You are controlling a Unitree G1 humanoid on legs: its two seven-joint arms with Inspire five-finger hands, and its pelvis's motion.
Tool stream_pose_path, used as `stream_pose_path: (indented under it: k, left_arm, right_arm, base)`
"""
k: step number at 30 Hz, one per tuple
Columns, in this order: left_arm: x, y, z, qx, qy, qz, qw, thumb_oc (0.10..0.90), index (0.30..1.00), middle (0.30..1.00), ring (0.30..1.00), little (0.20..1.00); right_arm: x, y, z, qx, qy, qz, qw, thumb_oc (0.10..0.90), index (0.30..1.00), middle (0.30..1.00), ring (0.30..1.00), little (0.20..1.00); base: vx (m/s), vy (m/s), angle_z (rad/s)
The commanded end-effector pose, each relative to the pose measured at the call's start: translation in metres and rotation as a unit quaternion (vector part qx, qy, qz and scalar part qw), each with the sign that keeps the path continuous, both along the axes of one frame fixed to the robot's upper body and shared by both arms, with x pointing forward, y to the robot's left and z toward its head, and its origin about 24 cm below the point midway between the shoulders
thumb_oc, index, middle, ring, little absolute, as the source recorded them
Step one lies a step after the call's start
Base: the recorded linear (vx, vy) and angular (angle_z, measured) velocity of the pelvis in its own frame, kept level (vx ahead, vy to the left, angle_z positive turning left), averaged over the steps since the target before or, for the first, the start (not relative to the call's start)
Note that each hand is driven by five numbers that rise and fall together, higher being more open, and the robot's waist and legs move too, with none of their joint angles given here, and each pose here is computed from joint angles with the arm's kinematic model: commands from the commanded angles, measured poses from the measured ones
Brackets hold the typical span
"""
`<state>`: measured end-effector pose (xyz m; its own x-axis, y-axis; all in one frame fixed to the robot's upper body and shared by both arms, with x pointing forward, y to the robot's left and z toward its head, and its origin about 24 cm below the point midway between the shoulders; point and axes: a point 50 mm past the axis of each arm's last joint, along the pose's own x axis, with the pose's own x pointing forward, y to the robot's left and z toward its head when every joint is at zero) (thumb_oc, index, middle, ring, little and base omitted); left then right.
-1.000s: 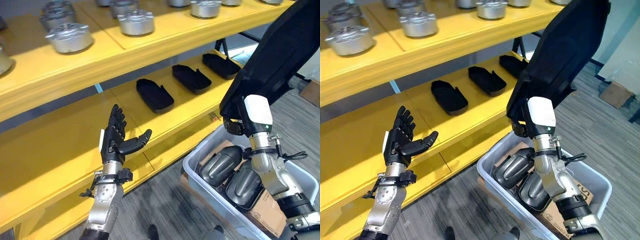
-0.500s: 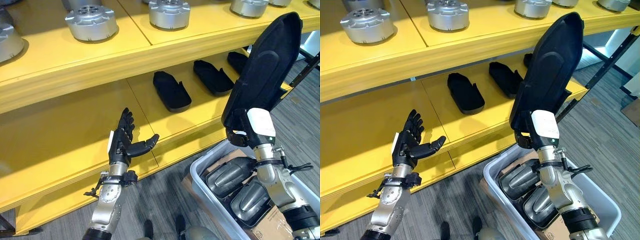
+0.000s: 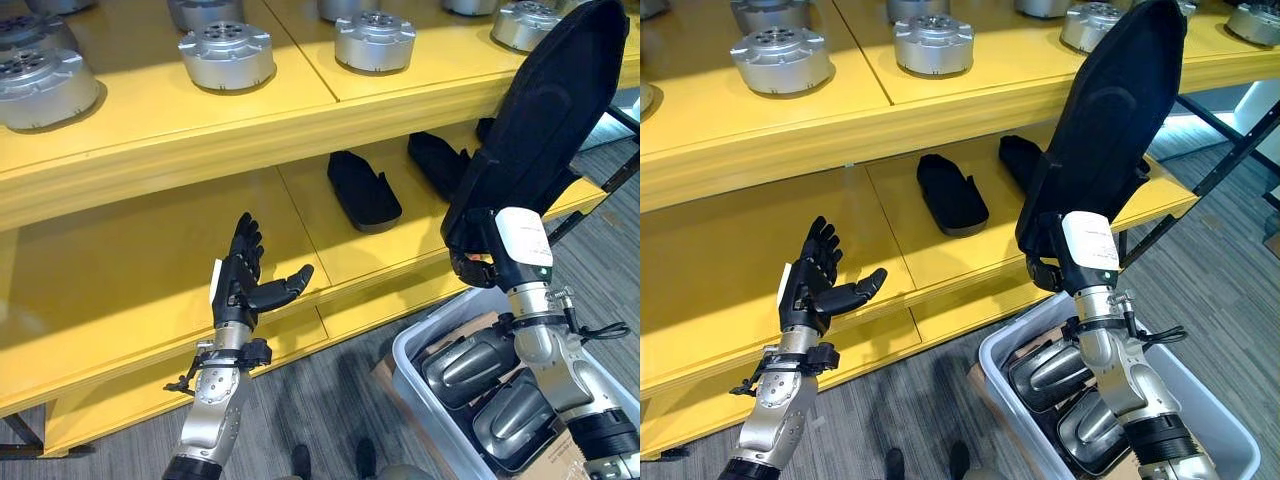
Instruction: Move parts from the plastic box to the shelf.
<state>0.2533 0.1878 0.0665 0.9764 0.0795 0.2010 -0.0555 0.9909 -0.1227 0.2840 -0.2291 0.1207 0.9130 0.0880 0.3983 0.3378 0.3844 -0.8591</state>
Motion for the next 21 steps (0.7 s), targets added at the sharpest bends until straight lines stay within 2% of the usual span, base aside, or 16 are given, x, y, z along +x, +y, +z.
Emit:
stream_pose_path:
  k: [1,10,16,21]
  left_arm:
    - [0.000,0.000,0.037,0.025,-0.103,-0.009,0.994,0.900,1.000,1.000,1.000,1.000]
    - [-0.001,0.003,0.040,0.012,-0.111,-0.014,0.994,0.900,1.000,1.000,1.000,1.000]
    - [-0.006,0.007,0.042,0.010,-0.119,0.005,0.993,0.900,1.000,1.000,1.000,1.000]
    - [-0.003,-0.001,0.044,0.009,-0.121,-0.015,0.992,0.900,1.000,1.000,1.000,1.000]
  right_arm:
    - [0.003,0.002,0.066,0.012,-0.153,0.026,0.988,0.400,0.300,0.300,0.300,0.300]
    - [0.001,0.007,0.078,0.019,-0.182,0.046,0.982,0.400,0.300,0.300,0.300,0.300]
    - [-0.011,0.001,0.085,0.033,-0.242,0.018,0.969,0.400,0.300,0.300,0.300,0.300]
    - [-0.032,-0.008,0.095,0.037,-0.308,-0.010,0.951,0.400,0.300,0.300,0.300,0.300]
  base:
    - [-0.01,-0.067,0.12]
    - [-0.09,-0.080,0.20]
    - [0.04,0.096,0.31]
    - [0.03,0.188,0.04]
